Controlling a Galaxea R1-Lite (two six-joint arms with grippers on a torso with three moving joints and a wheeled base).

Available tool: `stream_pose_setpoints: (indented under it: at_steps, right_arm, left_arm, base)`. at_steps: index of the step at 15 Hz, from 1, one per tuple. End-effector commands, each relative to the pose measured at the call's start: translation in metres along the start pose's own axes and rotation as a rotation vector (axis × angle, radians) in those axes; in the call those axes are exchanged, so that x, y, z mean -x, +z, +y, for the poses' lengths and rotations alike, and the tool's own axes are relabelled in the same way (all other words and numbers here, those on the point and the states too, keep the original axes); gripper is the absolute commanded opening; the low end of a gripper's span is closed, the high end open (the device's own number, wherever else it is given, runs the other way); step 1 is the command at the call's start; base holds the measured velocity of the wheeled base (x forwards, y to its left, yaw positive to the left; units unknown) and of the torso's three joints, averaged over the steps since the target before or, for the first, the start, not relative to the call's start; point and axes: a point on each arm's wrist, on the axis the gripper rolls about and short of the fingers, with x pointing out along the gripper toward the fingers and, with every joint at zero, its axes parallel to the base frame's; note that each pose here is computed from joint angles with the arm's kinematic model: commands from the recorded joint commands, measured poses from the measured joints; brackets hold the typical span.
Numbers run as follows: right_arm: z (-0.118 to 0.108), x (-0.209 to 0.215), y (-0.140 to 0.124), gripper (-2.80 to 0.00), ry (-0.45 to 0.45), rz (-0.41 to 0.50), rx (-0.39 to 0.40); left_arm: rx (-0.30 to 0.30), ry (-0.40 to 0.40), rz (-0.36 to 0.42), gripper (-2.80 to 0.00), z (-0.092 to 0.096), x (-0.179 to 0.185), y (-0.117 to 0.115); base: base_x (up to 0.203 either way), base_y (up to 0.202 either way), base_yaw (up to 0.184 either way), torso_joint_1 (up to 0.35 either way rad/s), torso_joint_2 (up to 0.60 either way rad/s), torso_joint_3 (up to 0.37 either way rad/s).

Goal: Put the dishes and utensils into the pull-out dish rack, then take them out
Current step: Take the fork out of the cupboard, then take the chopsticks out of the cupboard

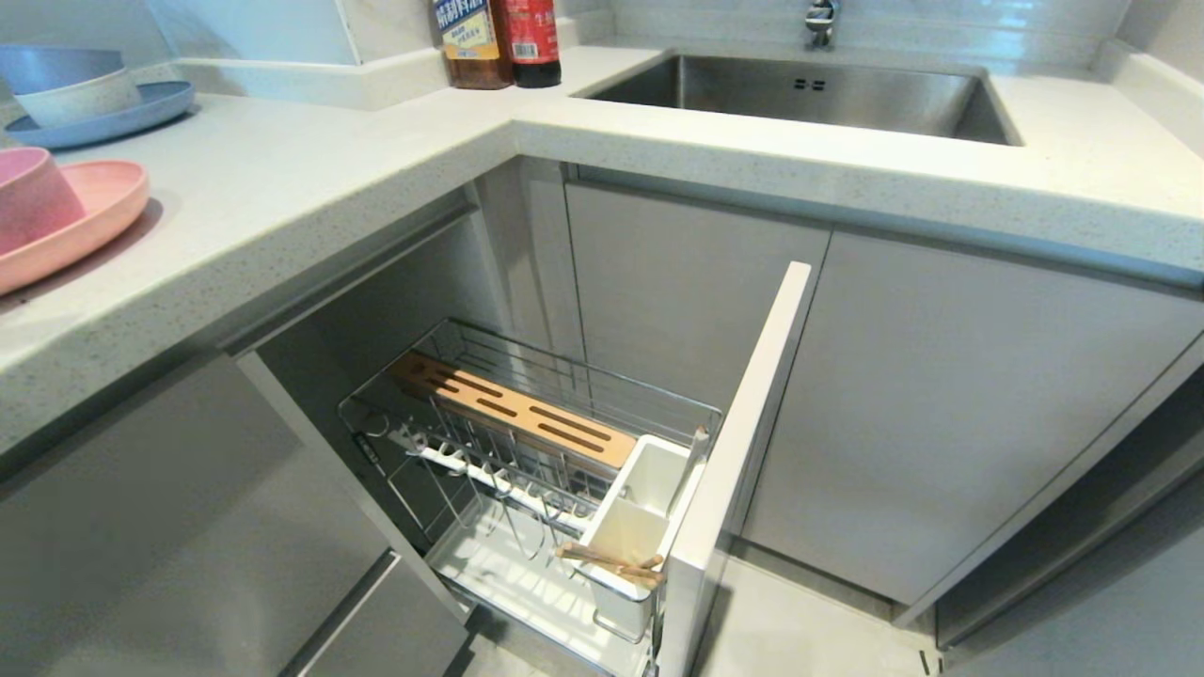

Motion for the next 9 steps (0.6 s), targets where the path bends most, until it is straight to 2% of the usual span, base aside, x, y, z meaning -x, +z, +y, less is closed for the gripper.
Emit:
stream_pose_setpoints:
  at_steps: [1,3,5,7,9]
  right_arm:
    - [0.000,0.000,0.000,-2.80,0.001,0.002,0.000]
    - [0.000,0.000,0.000,-2.80,0.001,0.002,0.000]
    - [0.000,0.000,0.000,-2.80,0.001,0.002,0.000]
    - [0.000,0.000,0.000,-2.80,0.001,0.002,0.000]
    - [0.000,0.000,0.000,-2.80,0.001,0.002,0.000]
  left_arm:
    - [0.149,-0.040,0.157,-2.80,-0.004,-0.016,-0.017]
    - [0.238,-0.047,0.329,-2.80,-0.010,-0.030,-0.046]
    - [0.268,-0.055,0.479,-2.80,-0.017,-0.035,-0.075]
    - [0.260,-0.084,0.629,-2.80,-0.026,-0.032,-0.105]
    - [0.196,-0.071,0.729,-2.80,-0.032,-0.032,-0.139]
  base:
    - [0.000,0.000,0.000,0.000,0.00,0.000]
    - [0.000,0.000,0.000,0.000,0.00,0.000]
    - [0.000,0.000,0.000,0.000,0.00,0.000]
    - [0.000,0.000,0.000,0.000,0.00,0.000]
    - [0.000,0.000,0.000,0.000,0.00,0.000]
